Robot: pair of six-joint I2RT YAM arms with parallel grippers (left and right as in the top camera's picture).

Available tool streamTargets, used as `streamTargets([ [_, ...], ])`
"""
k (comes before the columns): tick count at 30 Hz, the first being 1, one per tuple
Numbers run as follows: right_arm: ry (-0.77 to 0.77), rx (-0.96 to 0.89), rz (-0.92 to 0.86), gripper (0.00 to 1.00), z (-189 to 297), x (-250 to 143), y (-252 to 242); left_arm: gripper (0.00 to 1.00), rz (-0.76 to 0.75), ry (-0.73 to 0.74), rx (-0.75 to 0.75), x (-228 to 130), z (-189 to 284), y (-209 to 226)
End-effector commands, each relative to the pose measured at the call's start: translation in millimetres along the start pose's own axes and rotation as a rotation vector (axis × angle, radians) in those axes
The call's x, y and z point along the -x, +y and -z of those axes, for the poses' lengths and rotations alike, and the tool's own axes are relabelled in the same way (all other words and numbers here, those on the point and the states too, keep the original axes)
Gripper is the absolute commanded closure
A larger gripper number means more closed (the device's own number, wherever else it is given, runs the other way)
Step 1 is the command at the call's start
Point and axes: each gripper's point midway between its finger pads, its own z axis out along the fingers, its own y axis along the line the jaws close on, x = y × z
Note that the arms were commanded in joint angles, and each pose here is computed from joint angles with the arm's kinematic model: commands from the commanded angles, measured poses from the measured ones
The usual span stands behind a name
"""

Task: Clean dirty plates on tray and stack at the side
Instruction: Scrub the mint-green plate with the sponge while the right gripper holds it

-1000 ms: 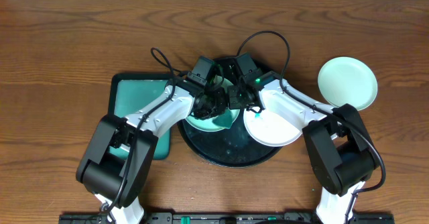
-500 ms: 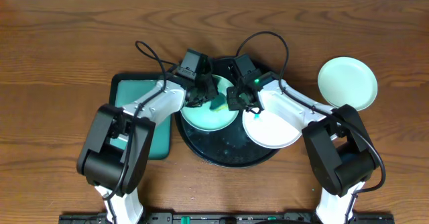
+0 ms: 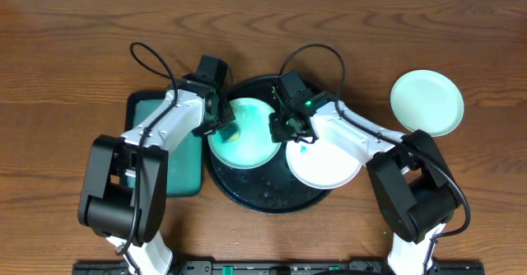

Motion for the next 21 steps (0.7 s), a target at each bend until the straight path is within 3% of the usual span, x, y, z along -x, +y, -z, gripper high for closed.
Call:
streamTargets([
  [1,0.179,-0.047,0.014,0.99,-29.9,-54.8,-15.5,0.93,-0.037,0.084,0.174,-22.1,-17.7,46.1],
  [2,0.178,-0.047,0.014,0.98,-29.9,-54.6,-15.5,0.92,-0.100,0.193,0.049,-45.1,-17.3,22.4],
  [7,0.179,-0.047,0.014,0.98,-29.9,-54.9,-15.6,0.92,-0.232,0.424,-0.287,-101.3,1.2,-41.9],
  [13,0.180,-0.048,0.014,0.98,-29.8,-55.1,-15.7,0.93,-0.287,0.443,-0.309,-119.4,2.7,-58.7],
  [21,0.181,-0.047,0.014,0.98,-29.8,-55.2,-15.7,0.93,-0.228,0.372,-0.361,-103.0,-20.4,-82.5],
])
